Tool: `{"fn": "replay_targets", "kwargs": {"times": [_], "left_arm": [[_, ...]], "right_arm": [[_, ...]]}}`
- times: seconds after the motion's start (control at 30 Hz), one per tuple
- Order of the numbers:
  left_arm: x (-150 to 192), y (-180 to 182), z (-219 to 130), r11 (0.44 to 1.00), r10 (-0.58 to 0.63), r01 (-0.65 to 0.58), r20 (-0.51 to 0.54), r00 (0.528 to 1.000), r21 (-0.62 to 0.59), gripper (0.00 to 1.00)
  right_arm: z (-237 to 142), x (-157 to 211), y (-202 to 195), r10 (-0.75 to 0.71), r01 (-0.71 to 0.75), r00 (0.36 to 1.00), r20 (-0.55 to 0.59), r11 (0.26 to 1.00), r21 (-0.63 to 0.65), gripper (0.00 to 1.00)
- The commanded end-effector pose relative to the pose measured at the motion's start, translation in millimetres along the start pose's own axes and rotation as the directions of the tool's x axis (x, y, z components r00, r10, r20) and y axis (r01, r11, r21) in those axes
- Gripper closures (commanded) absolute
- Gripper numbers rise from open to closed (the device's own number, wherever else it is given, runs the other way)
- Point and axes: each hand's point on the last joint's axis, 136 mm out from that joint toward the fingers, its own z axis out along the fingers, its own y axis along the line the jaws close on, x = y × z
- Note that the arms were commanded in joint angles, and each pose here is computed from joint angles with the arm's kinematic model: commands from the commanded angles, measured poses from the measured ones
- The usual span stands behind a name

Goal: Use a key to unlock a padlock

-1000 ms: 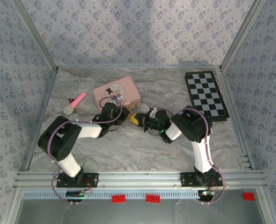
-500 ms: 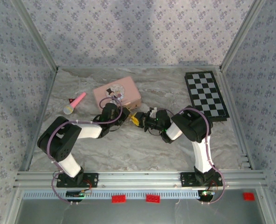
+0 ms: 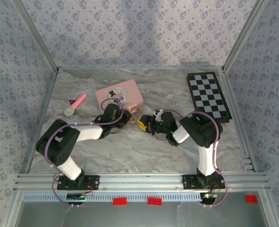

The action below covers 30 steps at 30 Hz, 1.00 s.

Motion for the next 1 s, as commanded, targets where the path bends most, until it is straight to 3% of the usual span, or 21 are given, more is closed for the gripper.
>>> {"fn": "replay_targets", "kwargs": {"times": [0.0, 0.23, 0.4, 0.53, 0.77, 0.97], "left_arm": [[4.5, 11.3, -4.6, 0.992, -0.105, 0.1, -0.051, 0.993, -0.076, 1.0], [-4.7, 28.0, -9.3, 0.982, -0.139, 0.135, -0.027, 0.99, -0.13, 1.0], [-9.0, 33.4, -11.6, 0.976, -0.17, 0.166, -0.015, 0.985, -0.142, 1.0], [-12.6, 36.3, -14.5, 0.968, -0.194, 0.191, -0.005, 0.981, -0.162, 1.0], [-14.0, 38.6, -17.5, 0.956, -0.229, 0.224, -0.006, 0.973, -0.189, 1.0], [-9.5, 39.2, -17.9, 0.954, -0.237, 0.227, -0.027, 0.971, -0.198, 1.0]], "right_arm": [[-2.2, 8.6, -10.3, -0.122, 0.125, 0.991, -0.048, 0.991, 0.052, 0.63], [-1.6, 9.9, -6.9, -0.322, 0.336, 0.941, -0.105, 0.927, 0.169, 0.63], [-12.3, 4.3, -2.2, -0.546, 0.56, 0.827, -0.136, 0.772, 0.302, 0.64], [-17.7, 8.2, 7.2, -0.784, 0.772, 0.606, -0.137, 0.538, 0.338, 0.65], [-8.5, 31.0, 14.2, -0.984, 0.953, 0.114, -0.139, 0.069, 0.294, 0.6], [2.5, 49.4, 16.8, -0.984, 0.947, -0.145, -0.102, -0.168, 0.274, 0.58]]}}
